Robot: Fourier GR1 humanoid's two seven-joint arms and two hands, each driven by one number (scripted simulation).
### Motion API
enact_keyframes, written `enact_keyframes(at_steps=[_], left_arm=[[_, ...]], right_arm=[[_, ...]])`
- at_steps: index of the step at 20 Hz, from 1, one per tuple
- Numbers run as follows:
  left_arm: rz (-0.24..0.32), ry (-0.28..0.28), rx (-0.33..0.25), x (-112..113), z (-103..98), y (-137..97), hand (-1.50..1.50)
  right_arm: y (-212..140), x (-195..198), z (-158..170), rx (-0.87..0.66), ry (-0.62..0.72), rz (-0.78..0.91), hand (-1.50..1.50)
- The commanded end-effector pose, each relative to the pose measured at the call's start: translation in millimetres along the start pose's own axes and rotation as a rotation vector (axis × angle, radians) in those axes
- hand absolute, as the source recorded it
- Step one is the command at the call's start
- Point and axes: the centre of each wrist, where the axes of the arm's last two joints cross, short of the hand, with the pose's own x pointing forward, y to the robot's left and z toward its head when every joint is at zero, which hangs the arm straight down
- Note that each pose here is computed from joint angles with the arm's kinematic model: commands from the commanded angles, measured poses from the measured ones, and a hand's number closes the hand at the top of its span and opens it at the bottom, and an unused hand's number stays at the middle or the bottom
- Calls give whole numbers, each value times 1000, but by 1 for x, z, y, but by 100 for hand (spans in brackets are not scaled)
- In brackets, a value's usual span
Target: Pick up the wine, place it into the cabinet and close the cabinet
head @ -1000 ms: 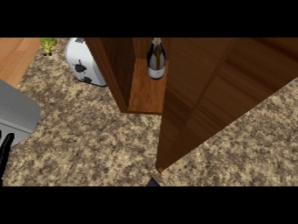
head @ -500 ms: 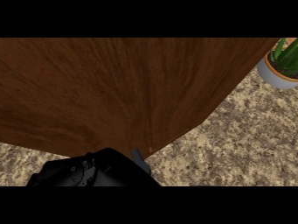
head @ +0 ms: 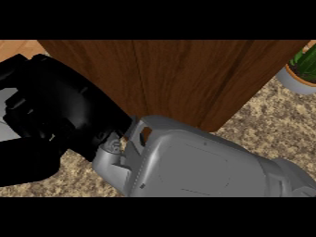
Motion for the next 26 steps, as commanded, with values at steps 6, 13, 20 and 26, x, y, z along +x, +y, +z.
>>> enact_keyframes(at_steps=[6, 13, 20, 26], left_arm=[[-26, -51, -10, 16, -21, 17, -150], [-26, -38, 28, 17, -14, 33, -150], [-34, -28, 17, 20, -11, 23, -150], [19, -19, -43, 28, -22, 10, -150]], right_arm=[[-32, -18, -41, 362, 239, -145, 150], [-82, -39, -68, 131, 144, -159, 150], [-138, -75, -57, -80, 108, -146, 150], [-170, -92, -38, -124, 99, -151, 150]])
